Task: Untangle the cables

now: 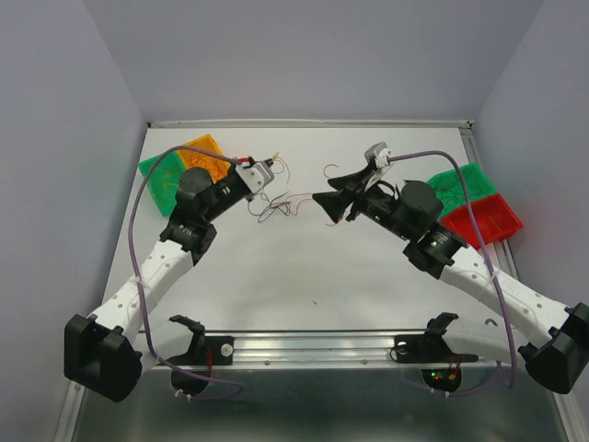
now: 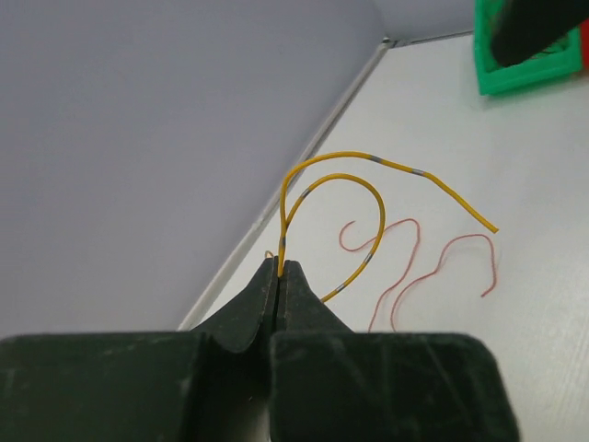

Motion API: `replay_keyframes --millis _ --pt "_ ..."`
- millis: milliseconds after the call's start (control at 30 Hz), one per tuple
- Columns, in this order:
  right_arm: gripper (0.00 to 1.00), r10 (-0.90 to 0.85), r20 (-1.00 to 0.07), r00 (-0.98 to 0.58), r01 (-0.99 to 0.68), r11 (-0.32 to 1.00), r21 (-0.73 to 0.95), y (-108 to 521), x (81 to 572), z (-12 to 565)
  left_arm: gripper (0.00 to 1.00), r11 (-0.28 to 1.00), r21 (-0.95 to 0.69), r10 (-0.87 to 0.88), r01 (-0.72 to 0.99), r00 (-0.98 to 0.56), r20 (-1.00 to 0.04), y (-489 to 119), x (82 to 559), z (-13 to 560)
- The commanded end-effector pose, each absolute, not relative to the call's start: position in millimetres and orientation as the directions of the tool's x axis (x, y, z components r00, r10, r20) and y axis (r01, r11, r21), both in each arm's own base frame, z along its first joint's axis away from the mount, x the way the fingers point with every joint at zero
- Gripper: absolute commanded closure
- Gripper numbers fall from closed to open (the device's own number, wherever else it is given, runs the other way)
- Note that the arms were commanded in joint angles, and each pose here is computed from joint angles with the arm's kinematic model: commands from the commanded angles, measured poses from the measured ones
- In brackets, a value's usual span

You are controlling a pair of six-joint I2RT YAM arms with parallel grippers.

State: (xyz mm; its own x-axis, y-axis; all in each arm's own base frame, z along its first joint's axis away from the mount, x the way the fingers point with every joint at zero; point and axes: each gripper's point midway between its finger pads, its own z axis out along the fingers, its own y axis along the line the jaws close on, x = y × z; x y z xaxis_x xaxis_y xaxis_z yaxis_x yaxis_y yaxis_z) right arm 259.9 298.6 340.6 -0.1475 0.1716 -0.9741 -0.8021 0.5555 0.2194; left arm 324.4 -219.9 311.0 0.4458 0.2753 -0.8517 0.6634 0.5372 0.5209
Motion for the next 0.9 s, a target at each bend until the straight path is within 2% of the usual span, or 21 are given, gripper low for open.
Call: replay_keyframes --millis 0,200,400,567,867 --pt "0.37 0.245 -0.966 -0.084 -0.685 0.690 0.235 272 279 346 1.00 0.737 0.430 0.314 0.521 0.299 -0.901 -170 357 342" --pt "0.37 0.252 -0.964 -0.083 -0.679 0.693 0.240 270 278 340 1.00 0.888 0.317 0.285 0.333 0.141 -0.948 -71 377 340" --pt "0.37 0.240 -0.965 -0.109 -0.627 0.736 0.254 269 292 323 1.00 0.959 0.233 0.239 0.159 -0.024 -0.971 17 390 317" --pt "0.37 0.236 -0.964 -0.120 -0.618 0.742 0.258 269 294 315 1.00 0.974 0.196 0.209 0.117 -0.113 -0.971 59 414 291" --pt "0.40 0.202 -0.969 -0.146 -0.553 0.795 0.249 263 306 287 1.00 0.983 0.070 0.120 0.169 -0.308 -0.944 93 495 205"
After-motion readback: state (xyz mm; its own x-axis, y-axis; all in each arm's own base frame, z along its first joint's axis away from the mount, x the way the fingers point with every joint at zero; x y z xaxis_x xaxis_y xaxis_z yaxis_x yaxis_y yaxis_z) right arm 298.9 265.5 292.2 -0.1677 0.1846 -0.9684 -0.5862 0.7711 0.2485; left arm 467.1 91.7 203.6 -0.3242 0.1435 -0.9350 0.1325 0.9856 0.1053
